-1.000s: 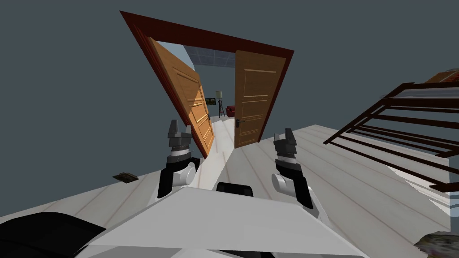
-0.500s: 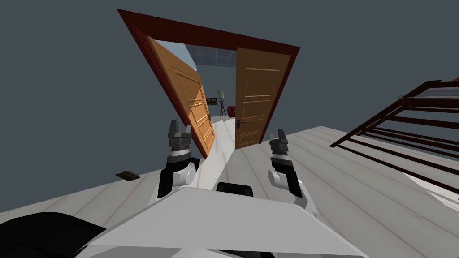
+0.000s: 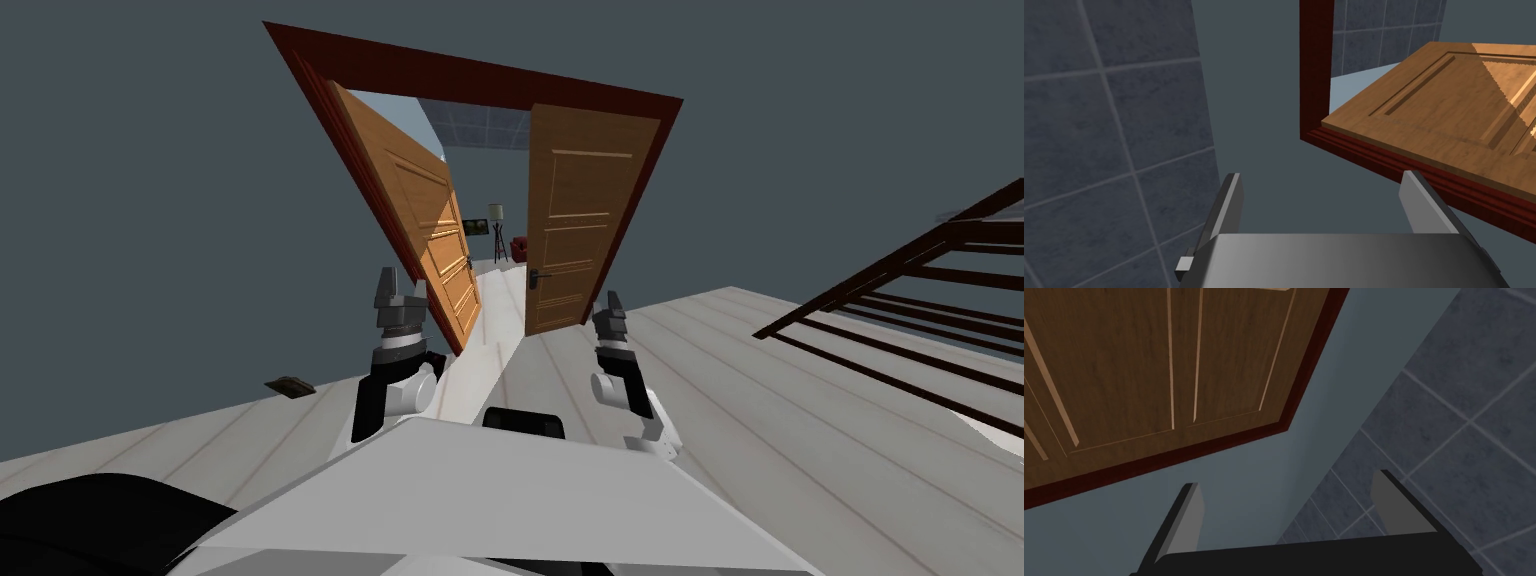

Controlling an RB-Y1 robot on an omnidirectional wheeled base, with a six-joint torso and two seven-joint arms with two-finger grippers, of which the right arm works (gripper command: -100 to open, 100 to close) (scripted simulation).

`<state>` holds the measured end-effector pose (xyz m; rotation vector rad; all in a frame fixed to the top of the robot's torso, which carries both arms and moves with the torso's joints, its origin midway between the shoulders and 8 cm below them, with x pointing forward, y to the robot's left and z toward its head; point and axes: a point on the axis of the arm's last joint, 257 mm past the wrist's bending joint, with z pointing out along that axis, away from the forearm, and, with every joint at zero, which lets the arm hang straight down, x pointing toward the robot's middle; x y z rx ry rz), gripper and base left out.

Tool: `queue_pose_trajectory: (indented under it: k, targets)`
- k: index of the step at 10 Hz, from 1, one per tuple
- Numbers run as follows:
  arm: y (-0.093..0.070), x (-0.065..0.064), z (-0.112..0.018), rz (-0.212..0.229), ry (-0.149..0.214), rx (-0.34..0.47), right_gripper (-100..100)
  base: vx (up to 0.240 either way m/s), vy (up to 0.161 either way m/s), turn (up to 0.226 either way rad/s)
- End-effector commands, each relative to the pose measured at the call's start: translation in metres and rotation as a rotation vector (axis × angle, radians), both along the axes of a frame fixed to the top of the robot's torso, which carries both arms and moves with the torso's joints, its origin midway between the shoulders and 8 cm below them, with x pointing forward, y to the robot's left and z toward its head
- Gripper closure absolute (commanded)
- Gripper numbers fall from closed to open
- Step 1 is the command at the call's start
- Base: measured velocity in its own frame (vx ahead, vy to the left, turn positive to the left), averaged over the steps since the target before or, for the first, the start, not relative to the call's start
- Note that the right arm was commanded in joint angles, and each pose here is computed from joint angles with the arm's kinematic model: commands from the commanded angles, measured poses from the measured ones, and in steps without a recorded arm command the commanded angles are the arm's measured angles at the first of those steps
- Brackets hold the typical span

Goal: Push the door open

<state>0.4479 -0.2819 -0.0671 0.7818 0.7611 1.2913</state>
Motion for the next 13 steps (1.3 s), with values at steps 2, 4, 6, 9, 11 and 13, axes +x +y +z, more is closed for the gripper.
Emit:
queue_pose_trajectory:
  k: [2, 4, 6, 9, 11, 13]
  targets:
    - [0.001, 0.013, -0.018, 0.009, 0.038, 0.008, -100, 0.078, -0.055, 0.063]
    - [0.004, 0.029, -0.029, 0.021, 0.056, 0.016, -100, 0.062, -0.045, 0.072]
    - [0.005, 0.039, -0.044, 0.026, 0.086, 0.022, -100, 0.054, -0.042, 0.046]
    - [0.007, 0.048, -0.055, 0.031, 0.108, 0.027, -100, 0.043, -0.037, 0.04]
    - [0.011, 0.063, -0.064, 0.044, 0.125, 0.036, -100, 0.051, -0.059, 0.079]
    - [0.013, 0.072, -0.077, 0.048, 0.152, 0.042, -100, 0.054, -0.045, 0.045]
